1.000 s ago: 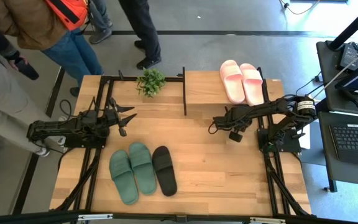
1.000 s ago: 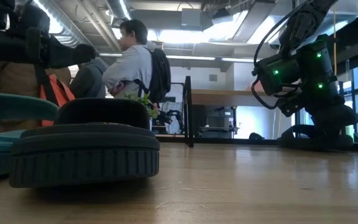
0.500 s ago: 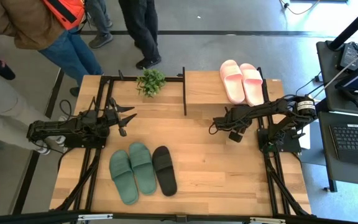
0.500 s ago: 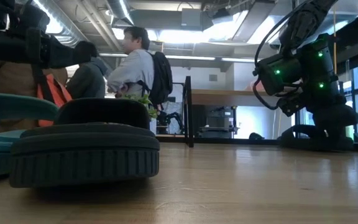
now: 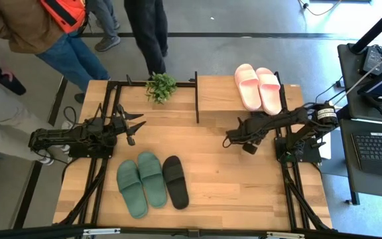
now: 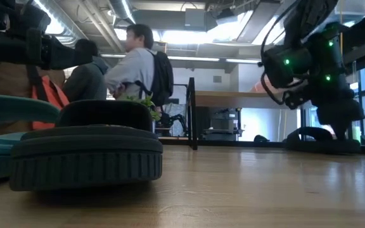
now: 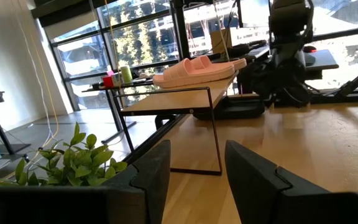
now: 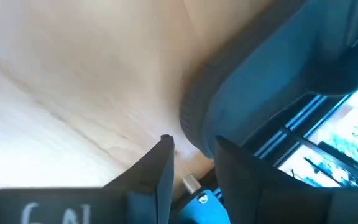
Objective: Pick and place slides into the shelf
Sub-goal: Put the black slide under the shelf
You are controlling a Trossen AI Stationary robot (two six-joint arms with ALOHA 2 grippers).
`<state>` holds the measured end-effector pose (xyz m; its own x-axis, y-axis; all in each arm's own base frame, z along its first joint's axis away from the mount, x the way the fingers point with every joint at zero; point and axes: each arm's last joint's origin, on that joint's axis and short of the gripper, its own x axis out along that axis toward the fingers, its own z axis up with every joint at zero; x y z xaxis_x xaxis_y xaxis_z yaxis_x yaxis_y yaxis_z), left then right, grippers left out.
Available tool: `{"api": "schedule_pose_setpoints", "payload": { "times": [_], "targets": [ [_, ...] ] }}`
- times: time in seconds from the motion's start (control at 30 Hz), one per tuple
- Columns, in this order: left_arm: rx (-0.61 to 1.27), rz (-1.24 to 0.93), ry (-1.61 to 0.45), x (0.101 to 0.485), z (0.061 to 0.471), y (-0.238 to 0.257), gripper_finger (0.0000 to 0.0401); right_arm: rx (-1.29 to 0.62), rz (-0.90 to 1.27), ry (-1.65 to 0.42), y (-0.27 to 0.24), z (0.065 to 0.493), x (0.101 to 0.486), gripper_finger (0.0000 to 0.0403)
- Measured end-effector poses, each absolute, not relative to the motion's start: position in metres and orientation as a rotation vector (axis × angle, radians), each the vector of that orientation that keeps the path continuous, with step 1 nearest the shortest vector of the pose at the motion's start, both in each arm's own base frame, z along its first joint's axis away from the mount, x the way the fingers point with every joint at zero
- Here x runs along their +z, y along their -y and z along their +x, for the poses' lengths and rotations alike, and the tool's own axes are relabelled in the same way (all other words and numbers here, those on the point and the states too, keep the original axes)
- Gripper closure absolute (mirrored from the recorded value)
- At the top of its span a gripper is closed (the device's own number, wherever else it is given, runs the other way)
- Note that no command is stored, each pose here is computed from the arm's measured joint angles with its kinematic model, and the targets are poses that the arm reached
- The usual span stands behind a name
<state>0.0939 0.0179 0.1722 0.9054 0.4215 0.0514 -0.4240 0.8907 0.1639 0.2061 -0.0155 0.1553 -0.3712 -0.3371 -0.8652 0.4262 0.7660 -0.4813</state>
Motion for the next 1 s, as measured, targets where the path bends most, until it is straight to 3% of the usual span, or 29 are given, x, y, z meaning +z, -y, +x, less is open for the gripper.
{"api": "schedule_pose_setpoints", "payload": {
  "times": [0.33, 0.73, 1.0],
  "targets": [
    [0.439, 0.173, 0.014, 0.172, 0.094, -0.018, 0.0256, -0.706, 0.080, -1.543, -0.019, 0.244, 0.190, 0.0289],
    [0.439, 0.174, 0.015, 0.172, 0.094, -0.018, 0.0256, -0.325, 0.054, -1.014, -0.073, 0.299, 0.215, 0.0289],
    [0.439, 0.175, 0.014, 0.172, 0.094, -0.018, 0.0256, -0.145, -0.080, -0.842, -0.096, 0.310, 0.224, 0.0289]
  ]
}}
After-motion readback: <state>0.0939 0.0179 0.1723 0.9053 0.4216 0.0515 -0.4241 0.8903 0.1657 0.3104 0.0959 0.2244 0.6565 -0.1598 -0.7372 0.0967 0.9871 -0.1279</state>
